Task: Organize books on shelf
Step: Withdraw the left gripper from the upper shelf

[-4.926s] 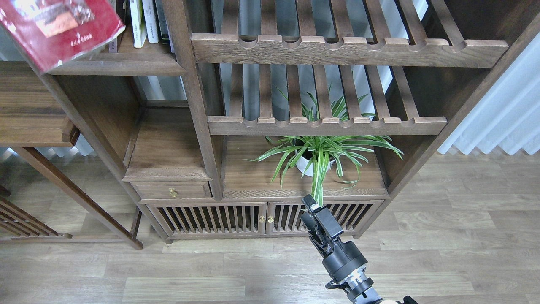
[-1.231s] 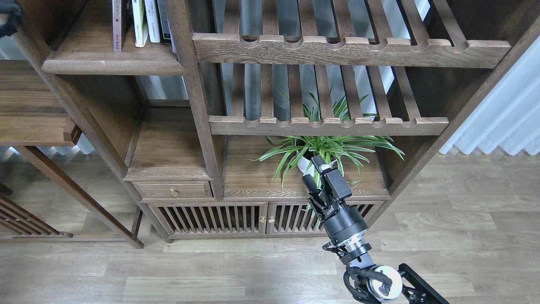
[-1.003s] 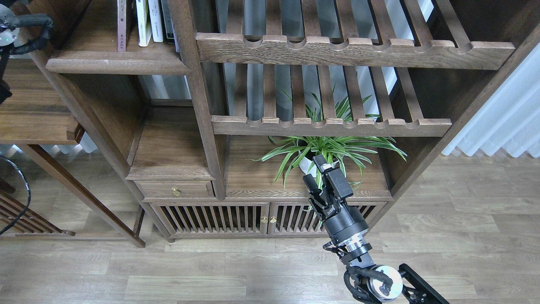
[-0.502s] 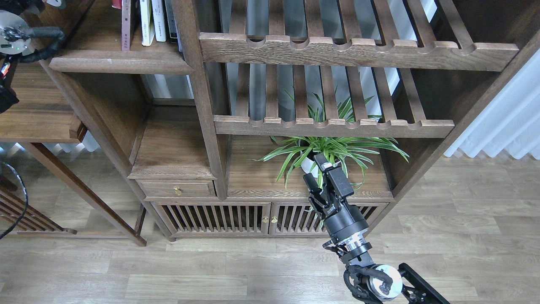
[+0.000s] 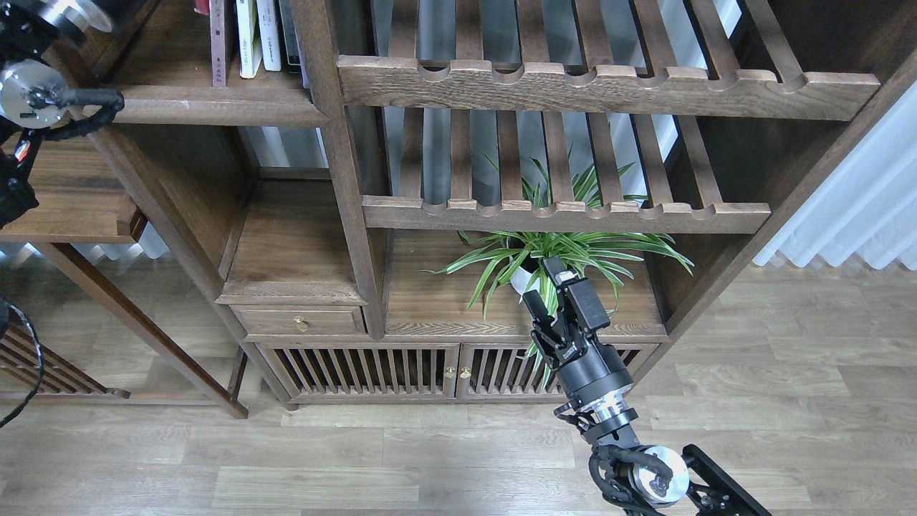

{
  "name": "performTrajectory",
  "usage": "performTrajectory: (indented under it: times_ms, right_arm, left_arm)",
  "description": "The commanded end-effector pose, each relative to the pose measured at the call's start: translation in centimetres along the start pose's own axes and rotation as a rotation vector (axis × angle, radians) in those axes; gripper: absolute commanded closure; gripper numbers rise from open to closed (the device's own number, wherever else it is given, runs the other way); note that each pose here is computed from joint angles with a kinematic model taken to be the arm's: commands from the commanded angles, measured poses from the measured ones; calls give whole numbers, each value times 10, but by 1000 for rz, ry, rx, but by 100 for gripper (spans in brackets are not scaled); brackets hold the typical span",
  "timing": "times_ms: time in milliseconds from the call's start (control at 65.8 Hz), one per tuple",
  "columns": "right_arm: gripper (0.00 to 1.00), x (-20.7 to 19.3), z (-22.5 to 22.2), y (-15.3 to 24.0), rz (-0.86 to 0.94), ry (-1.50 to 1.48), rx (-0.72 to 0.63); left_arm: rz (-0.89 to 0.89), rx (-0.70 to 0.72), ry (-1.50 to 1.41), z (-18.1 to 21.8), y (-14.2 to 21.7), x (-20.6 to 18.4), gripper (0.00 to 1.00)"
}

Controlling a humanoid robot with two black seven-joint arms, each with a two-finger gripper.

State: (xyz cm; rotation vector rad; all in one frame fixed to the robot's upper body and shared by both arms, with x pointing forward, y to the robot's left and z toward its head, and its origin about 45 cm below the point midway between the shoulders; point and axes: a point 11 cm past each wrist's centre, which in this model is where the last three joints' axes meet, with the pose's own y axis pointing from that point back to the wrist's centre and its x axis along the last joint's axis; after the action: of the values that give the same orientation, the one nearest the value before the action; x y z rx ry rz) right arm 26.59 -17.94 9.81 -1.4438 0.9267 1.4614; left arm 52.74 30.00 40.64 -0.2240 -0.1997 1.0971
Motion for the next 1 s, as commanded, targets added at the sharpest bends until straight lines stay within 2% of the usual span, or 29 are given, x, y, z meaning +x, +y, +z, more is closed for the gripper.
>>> performTrajectory:
  times_ms: [0,182,243,258,365,441,547,745,988]
  right_arm:
    - [1,0,0,0,0,-1,0]
    - [1,0,0,0,-1,-5,3]
    - [1,0,0,0,-1,-5,3]
    - [1,0,0,0,-1,-5,4]
    - [1,0,1,-1,-3,-9,5]
    - [1,0,2,-1,-2,-9,3]
    - [1,-1,2,-2,-4,-10,3]
    - [1,-1,3,-2,-5,-8,0]
    - [1,-1,3,-2,-5,-8,0]
  left_arm:
    - [3,-4,3,1,0,1,95]
    - [8,14,13,-7,4,1,91]
    - [12,25,17,-9,5,3,83]
    - [16,36,21,-11,7,4,78]
    - [30,35,29,-12,11,8,72]
    - [34,38,31,-13,12,10,63]
    - [39,28,38,-10,12,11,46]
    - [31,9,48,-6,8,7,37]
    - [-7,-50,78,6,0,-8,34]
